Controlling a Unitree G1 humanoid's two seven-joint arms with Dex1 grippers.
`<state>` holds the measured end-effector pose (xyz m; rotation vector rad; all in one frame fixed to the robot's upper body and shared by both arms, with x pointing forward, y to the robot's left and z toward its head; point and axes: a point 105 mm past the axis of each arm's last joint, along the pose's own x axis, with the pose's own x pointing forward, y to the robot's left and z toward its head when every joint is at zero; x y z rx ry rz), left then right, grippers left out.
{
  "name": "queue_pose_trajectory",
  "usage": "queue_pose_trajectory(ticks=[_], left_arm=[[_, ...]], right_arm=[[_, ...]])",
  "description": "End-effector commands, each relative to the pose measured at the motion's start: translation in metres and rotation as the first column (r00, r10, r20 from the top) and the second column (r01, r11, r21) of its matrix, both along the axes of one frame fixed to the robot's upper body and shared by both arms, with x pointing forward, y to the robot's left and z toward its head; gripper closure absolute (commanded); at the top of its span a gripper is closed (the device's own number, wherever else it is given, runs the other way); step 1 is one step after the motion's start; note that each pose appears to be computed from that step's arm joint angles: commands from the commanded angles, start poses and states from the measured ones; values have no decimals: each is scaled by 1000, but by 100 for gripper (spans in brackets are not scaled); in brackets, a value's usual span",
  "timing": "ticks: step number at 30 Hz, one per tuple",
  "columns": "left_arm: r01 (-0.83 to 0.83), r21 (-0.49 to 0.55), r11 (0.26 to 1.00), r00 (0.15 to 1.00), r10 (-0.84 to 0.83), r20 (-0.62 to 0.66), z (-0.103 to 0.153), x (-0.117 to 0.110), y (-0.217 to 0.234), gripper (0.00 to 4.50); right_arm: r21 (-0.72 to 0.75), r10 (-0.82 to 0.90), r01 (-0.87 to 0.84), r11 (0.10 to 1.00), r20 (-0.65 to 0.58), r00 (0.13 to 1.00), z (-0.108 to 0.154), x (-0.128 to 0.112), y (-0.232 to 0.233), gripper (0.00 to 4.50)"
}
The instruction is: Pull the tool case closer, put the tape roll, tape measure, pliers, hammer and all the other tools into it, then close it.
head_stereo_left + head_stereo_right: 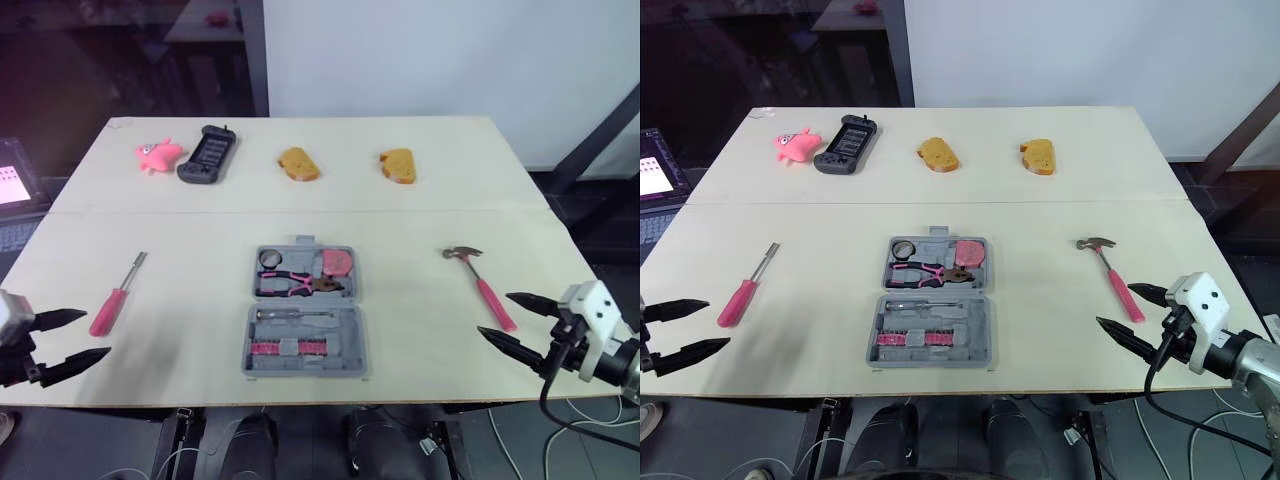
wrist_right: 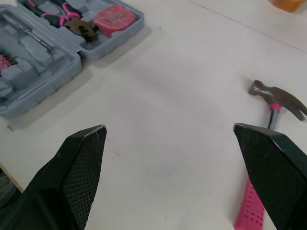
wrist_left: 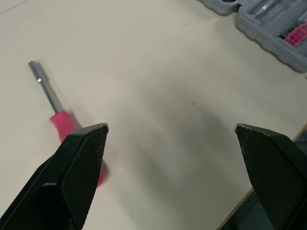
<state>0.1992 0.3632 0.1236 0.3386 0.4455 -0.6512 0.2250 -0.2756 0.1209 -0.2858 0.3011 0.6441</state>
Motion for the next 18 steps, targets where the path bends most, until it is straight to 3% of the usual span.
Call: queue_pose_trajectory(ticks=[1, 6, 10, 13, 16, 18], left_arm=[[2, 14, 1000, 999, -2, 40, 9, 0, 2, 3], [6, -3, 1000, 992, -6, 128, 8, 18, -12, 3], [46, -62, 997, 984, -35, 173, 3, 33, -43, 3], [123, -96, 988, 970, -100, 220, 2, 41, -81, 3], [254, -90, 963, 940, -224, 256, 3, 37, -121, 3], [314, -143, 939, 933, -278, 229, 3, 32, -142, 3]], right_arm=[[-36, 20, -19, 999, 29, 999, 8, 2, 0, 0], [-44, -5, 6, 999, 10, 1000, 7, 0, 6, 0], [-38, -123, 122, 992, -4, 992, 4, 7, 12, 0], [-11, -259, 259, 966, 1, 966, 3, 22, 15, 0], [-5, -366, 366, 931, -2, 931, 0, 40, 18, 0], [-15, -419, 419, 908, -4, 908, -2, 54, 20, 0]])
